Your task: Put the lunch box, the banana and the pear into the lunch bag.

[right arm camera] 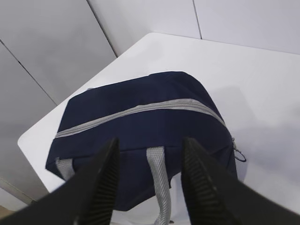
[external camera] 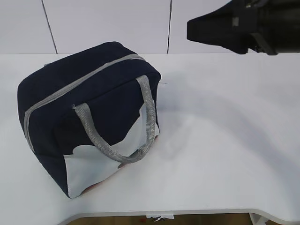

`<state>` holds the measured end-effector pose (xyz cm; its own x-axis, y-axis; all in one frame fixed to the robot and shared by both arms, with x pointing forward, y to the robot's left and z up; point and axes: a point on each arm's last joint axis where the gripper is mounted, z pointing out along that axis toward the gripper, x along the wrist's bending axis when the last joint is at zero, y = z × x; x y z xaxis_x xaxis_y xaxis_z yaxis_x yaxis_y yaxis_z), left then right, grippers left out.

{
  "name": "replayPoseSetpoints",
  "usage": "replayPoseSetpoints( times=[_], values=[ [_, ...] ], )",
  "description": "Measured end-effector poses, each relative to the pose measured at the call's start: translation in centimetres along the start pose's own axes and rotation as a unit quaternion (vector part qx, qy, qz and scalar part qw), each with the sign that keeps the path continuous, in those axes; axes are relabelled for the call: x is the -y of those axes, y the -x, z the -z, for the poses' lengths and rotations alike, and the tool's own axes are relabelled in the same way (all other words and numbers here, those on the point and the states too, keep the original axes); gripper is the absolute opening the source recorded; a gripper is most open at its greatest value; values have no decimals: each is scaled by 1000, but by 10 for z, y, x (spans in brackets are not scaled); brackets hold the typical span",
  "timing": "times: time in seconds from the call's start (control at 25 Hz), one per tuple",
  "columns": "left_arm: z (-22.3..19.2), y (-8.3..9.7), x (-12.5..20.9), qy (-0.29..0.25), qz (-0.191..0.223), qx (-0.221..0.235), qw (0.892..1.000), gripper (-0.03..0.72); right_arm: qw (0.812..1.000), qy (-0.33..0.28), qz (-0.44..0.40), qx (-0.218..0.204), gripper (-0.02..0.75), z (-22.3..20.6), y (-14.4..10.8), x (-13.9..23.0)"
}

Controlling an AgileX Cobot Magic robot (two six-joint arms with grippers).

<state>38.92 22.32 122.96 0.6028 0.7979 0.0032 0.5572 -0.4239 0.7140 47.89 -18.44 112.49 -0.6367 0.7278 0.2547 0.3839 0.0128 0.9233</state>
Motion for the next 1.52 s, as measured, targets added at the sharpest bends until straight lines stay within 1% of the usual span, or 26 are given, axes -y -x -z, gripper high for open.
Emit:
replayPoseSetpoints(
  times=[0.12, 0.36, 0.52, 0.72, 0.92, 1.04, 1.2, 1.4, 1.52],
  values=[
    [15, 8, 25, 11, -2, 0, 1000, 246, 1000, 10, 6, -4, 335, 13, -7, 1],
    [33, 23, 77, 27, -3, 3, 1000, 244, 999, 28, 19, -17, 335, 32, -19, -1],
    [36, 30, 108, 32, -3, 4, 999, 241, 999, 27, 20, -23, 335, 37, -23, 4],
    [36, 37, 145, 40, -5, 3, 999, 241, 999, 17, 15, -25, 335, 44, -26, 20],
    [33, 44, 182, 64, -8, -2, 998, 241, 999, 19, 16, -26, 335, 56, -30, 32],
    [29, 46, 200, 83, -9, -6, 997, 241, 999, 24, 18, -26, 335, 63, -34, 37],
    [25, 47, 220, 100, -16, -23, 995, 241, 999, 30, 21, -27, 335, 71, -37, 41],
    [20, 49, 243, 120, -21, -35, 992, 241, 999, 24, 17, -26, 335, 72, -37, 49],
    [11, 48, 248, 108, -18, -33, 993, 241, 999, 23, 16, -27, 335, 72, -37, 50]
  ],
)
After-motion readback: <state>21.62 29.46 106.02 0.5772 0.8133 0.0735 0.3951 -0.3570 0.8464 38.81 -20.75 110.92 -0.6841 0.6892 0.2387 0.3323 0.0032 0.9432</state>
